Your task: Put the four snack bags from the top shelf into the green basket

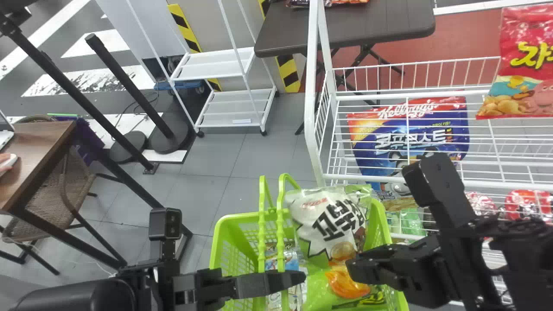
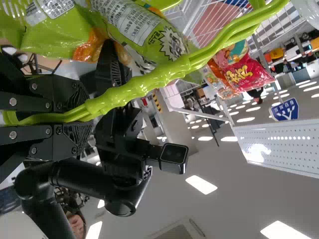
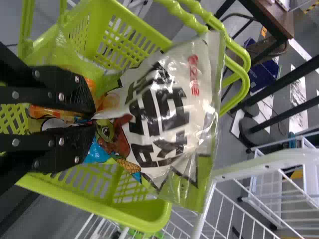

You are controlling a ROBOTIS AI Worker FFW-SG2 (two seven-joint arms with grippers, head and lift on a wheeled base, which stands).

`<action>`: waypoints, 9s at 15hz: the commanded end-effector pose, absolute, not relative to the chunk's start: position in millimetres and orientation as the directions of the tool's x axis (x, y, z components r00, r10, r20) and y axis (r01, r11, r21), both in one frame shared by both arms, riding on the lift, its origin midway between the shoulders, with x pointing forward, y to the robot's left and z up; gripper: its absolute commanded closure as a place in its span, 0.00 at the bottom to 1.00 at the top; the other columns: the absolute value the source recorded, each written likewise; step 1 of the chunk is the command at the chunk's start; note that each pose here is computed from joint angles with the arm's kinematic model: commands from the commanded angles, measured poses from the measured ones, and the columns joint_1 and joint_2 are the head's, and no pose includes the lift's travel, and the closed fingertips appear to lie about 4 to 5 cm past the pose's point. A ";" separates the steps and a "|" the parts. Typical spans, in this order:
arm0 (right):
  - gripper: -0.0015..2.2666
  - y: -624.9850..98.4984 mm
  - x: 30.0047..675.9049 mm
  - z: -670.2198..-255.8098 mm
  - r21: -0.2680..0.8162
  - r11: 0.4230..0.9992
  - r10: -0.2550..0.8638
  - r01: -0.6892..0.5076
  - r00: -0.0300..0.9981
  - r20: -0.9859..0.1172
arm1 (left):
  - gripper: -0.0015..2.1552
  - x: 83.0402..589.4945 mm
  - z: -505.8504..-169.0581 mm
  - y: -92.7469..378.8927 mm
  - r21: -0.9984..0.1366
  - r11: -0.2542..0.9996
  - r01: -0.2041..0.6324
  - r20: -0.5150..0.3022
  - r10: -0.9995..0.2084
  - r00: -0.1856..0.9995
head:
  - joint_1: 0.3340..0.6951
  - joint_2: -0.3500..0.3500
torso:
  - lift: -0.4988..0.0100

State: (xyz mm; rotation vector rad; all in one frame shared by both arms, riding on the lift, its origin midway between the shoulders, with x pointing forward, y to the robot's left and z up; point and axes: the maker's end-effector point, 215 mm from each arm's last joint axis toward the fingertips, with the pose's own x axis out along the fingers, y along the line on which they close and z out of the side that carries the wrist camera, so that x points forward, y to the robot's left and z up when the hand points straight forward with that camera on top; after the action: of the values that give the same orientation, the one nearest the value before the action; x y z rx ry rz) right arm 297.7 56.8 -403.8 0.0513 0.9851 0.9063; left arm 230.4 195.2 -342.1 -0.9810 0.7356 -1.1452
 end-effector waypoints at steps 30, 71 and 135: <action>0.99 -227.2 665.4 -373.2 -0.110 0.983 0.094 -0.143 0.926 -0.365 | 1.00 226.0 -341.5 200.7 -0.920 0.086 0.383 0.020 -0.964 0.264 | 1.00 0.44 | 0.98; 0.73 148.0 301.8 -414.8 0.290 0.506 0.618 -0.813 0.106 -0.779 | 1.00 229.3 -309.7 153.6 -0.892 -0.040 0.451 0.129 -0.977 0.168 | 1.00 1.00 | 0.98; 0.99 -201.9 532.3 -306.9 0.202 0.946 0.320 -0.253 0.821 -0.473 | 1.00 247.0 -342.5 203.7 -0.912 0.030 0.408 0.098 -0.953 0.288 | 1.00 0.34 | 0.98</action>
State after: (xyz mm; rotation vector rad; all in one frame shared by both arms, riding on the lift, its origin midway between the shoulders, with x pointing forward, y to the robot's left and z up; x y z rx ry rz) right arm 565.2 -249.9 -301.2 0.1306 0.4705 0.1975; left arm 247.2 203.9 -344.9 -1.0481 0.6723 -1.1691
